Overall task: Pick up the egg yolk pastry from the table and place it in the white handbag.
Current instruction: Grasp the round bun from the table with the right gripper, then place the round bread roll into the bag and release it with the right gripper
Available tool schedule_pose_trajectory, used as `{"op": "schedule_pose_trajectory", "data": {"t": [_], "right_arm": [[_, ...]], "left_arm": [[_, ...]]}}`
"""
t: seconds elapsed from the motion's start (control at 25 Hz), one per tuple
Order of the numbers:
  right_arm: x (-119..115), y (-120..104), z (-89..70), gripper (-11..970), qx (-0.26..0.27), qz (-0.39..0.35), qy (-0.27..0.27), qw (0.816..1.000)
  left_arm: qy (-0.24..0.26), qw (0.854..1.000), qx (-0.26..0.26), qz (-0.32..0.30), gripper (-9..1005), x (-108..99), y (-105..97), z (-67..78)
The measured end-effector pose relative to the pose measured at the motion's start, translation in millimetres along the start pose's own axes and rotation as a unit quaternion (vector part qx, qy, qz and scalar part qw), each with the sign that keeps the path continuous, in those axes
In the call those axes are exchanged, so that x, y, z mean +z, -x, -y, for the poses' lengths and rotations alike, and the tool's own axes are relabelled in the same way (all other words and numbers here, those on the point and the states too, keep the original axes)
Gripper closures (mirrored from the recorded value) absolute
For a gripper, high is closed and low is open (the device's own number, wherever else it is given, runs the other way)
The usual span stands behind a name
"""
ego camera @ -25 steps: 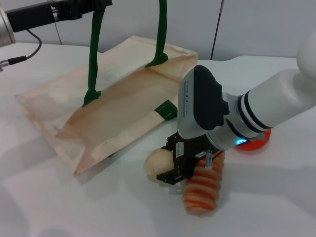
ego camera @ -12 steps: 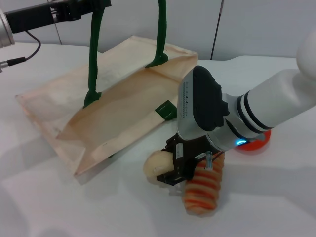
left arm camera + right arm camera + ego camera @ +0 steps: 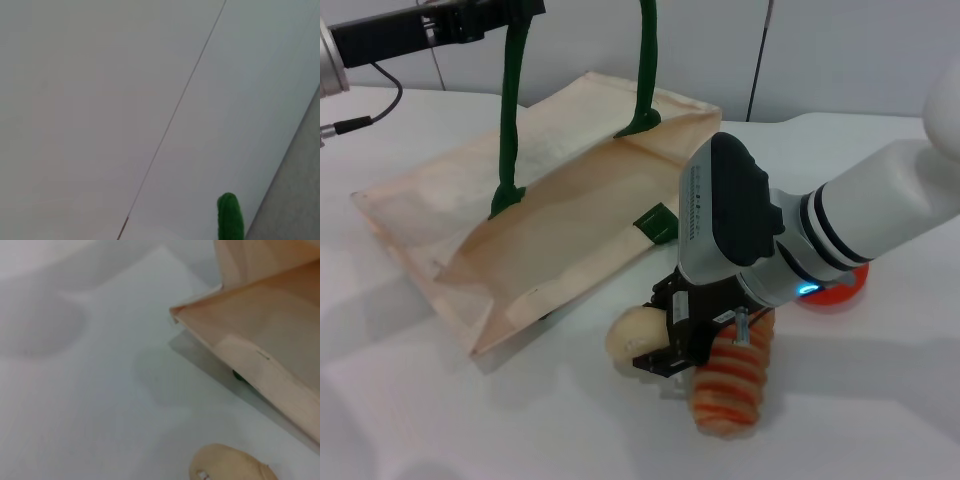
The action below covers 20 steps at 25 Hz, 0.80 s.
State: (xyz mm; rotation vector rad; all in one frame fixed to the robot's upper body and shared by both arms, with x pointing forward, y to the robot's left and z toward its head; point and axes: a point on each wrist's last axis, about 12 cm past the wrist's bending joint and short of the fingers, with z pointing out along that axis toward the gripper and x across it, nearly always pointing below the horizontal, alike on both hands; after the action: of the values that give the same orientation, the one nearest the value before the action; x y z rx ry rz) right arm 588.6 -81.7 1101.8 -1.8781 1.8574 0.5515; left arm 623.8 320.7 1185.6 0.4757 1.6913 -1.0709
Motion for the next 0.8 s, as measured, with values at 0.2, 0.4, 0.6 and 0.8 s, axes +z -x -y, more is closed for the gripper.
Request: {"op": "schedule_pose_trajectory", "data": {"t": [0.2, 0.4, 0.6, 0.8], "right_arm": [[-3.3, 5.4, -2.2, 356, -0.007, 0.013, 0.002, 1.000], [-14.8, 13.6, 1.6, 358, -0.004, 0.039, 0.000, 0.999], [-23.7, 24.2, 7.3, 360, -0.010, 0.062, -0.014, 0.998], [-26.2, 38.1, 17.9, 363, -0.020, 0.078, -0.053, 0.995]], "left_arm": [[0.000, 1.000, -0.002, 0.000, 863, -0.6, 0.2, 0.1], [-0.003, 1.000, -0.005, 0.000, 863, -2.4, 0.3, 0.6], [-0.017, 1.000, -0.002, 0.008, 863, -3.6, 3.4, 3.8], [-0.034, 0.999, -0.003, 0.014, 864, -0.6, 8.0, 7.5]]}}
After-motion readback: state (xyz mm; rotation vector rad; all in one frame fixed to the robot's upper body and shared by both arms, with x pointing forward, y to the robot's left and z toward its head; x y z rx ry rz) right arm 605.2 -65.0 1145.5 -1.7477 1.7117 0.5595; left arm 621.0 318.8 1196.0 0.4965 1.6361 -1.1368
